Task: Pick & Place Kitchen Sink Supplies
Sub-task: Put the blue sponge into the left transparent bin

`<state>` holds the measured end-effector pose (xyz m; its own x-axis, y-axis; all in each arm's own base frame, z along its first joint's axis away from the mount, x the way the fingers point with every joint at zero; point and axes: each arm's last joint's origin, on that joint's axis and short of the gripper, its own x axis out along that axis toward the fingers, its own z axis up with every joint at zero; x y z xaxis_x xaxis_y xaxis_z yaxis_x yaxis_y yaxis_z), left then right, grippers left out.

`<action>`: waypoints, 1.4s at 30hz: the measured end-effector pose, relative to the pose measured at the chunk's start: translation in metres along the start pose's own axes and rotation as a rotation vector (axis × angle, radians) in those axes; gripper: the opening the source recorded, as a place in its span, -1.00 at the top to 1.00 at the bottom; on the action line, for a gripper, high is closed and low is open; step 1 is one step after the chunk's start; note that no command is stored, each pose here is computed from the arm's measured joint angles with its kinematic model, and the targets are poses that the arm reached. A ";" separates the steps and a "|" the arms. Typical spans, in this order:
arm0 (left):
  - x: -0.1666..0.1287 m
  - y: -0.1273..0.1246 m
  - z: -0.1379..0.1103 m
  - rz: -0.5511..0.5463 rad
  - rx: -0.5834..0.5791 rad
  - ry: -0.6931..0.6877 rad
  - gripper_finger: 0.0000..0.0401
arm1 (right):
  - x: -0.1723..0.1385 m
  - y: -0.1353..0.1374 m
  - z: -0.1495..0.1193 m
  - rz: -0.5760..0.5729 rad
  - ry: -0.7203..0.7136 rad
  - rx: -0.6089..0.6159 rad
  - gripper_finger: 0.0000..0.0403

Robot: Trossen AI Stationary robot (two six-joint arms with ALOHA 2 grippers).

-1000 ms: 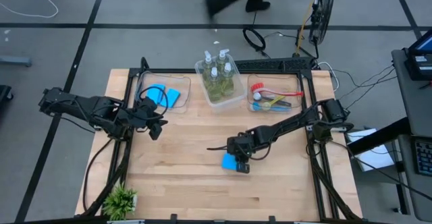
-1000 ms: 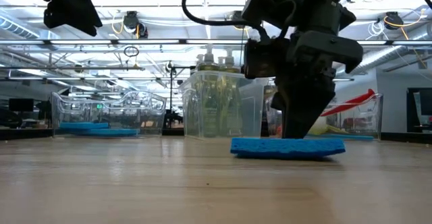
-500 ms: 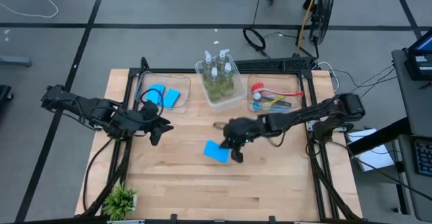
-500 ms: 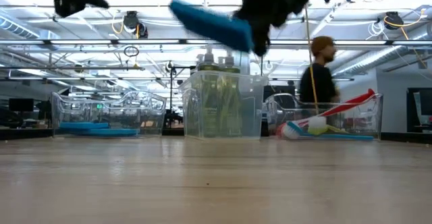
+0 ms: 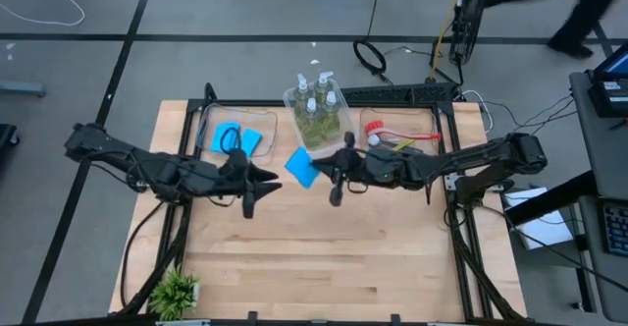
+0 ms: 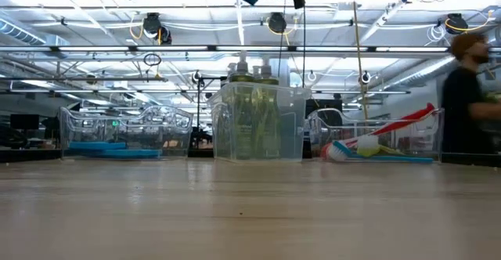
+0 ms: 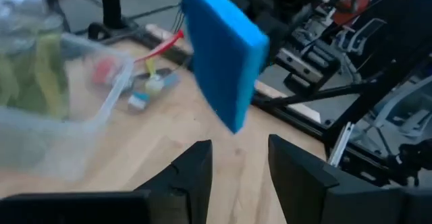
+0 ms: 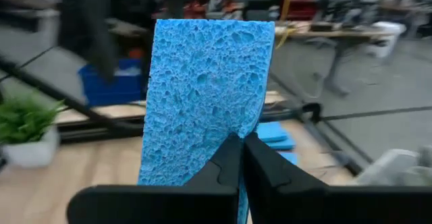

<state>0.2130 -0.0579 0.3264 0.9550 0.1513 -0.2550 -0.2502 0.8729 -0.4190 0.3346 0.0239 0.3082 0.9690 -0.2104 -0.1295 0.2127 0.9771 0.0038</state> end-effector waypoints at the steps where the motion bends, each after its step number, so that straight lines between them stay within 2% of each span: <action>1: 0.005 -0.002 0.000 -0.008 0.016 -0.015 0.28 | 0.000 -0.001 0.001 -0.024 -0.013 -0.004 1.00; 6: 0.023 -0.008 -0.003 -0.023 0.071 -0.058 0.28 | 0.000 -0.003 0.004 -0.112 -0.039 -0.018 1.00; 13: 0.043 -0.005 -0.006 0.037 0.048 -0.091 0.28 | 0.001 -0.007 0.006 -0.128 -0.065 -0.010 1.00; 17: 0.052 -0.003 -0.008 0.052 0.064 -0.095 0.28 | 0.001 -0.009 0.006 -0.182 -0.055 -0.027 1.00; 21: 0.055 0.005 -0.005 0.108 0.072 -0.117 0.28 | 0.000 -0.010 0.006 -0.206 -0.056 -0.048 1.00; 26: 0.058 0.012 0.004 0.128 0.037 -0.173 0.28 | 0.000 -0.010 0.006 -0.213 -0.058 -0.052 1.00; 30: 0.060 0.017 0.006 0.152 0.036 -0.172 0.28 | 0.000 -0.012 0.006 -0.284 -0.054 -0.079 1.00; 36: 0.062 0.025 0.010 0.184 0.023 -0.178 0.27 | 0.000 -0.012 0.006 -0.311 -0.053 -0.088 1.00; 39: 0.063 0.029 0.010 0.207 0.010 -0.168 0.23 | 0.000 -0.012 0.007 -0.310 -0.053 -0.088 1.00; 42: 0.064 0.034 0.008 0.233 -0.029 -0.147 0.07 | -0.001 -0.012 0.007 -0.314 -0.058 -0.088 1.00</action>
<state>0.2667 -0.0145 0.3029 0.8835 0.4141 -0.2192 -0.4683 0.7934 -0.3889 0.3324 0.0119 0.3152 0.8640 -0.5006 -0.0542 0.4927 0.8627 -0.1136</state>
